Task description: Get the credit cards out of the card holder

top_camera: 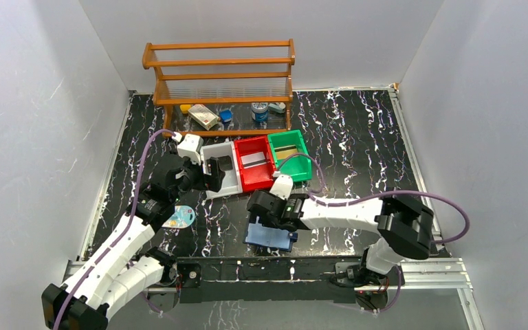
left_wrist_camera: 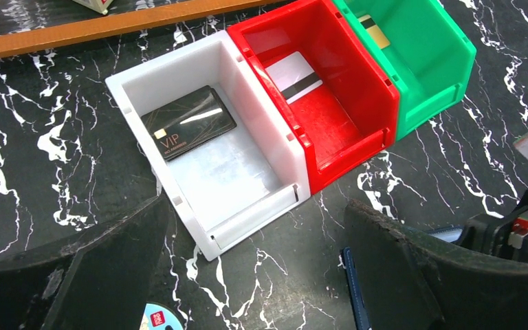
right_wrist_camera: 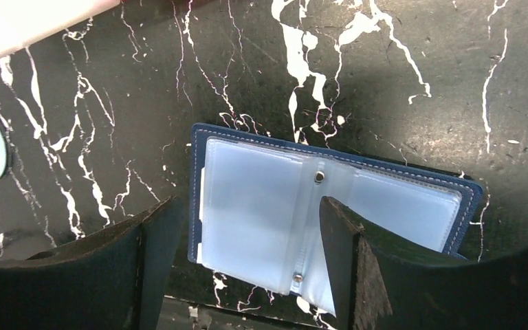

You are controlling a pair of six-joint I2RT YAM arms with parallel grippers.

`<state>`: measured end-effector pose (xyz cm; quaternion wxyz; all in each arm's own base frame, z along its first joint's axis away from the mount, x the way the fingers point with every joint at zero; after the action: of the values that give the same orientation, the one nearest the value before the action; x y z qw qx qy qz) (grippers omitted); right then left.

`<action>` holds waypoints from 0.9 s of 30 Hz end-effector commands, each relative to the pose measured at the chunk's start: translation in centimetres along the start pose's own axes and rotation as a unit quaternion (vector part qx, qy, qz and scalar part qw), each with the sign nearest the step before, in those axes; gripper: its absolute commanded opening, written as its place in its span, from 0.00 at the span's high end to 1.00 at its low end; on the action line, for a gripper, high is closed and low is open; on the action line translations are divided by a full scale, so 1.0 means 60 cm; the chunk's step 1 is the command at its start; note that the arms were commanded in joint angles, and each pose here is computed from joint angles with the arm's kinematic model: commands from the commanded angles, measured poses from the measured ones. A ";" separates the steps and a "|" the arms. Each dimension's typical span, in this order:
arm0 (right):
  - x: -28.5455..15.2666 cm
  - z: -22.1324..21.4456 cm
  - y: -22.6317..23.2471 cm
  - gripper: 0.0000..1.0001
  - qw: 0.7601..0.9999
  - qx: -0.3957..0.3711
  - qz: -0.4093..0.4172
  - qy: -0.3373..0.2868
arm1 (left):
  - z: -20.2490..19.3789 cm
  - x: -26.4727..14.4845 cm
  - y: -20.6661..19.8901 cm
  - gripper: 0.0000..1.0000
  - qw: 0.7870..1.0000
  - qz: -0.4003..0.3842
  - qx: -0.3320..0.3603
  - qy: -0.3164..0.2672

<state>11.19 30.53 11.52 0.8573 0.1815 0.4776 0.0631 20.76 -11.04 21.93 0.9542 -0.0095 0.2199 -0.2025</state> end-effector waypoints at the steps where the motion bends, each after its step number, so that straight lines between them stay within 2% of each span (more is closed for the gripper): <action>1: 0.001 0.007 0.016 0.19 0.999 -0.021 -0.023 -0.008 | 0.005 -0.008 0.010 0.02 1.000 0.027 -0.006 -0.011; 16: 0.047 -0.022 0.022 0.21 0.994 -0.071 -0.075 0.033 | 0.000 -0.006 0.013 0.02 0.999 0.033 -0.002 -0.006; 24: 0.061 -0.037 -0.002 0.38 0.991 -0.073 -0.103 0.042 | -0.002 -0.005 0.013 0.02 0.999 0.033 0.001 -0.004; 27: 0.057 -0.034 -0.005 0.40 0.992 -0.074 -0.099 0.038 | -0.004 -0.004 0.013 0.02 0.999 0.032 0.002 -0.002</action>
<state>11.81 32.75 8.84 0.8550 0.0838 0.5106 0.0347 20.88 -10.52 21.82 0.9589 -0.0048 0.2212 -0.1776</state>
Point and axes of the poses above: each gripper's point midway between its finger pads, its own x axis out along the fingers, its own y axis along the line the jaws close on, z = x × y, the point moved 7 cm from there along -x, back along the fingers, and after that the axes turned 3 degrees about x, right-handed, at the moved point
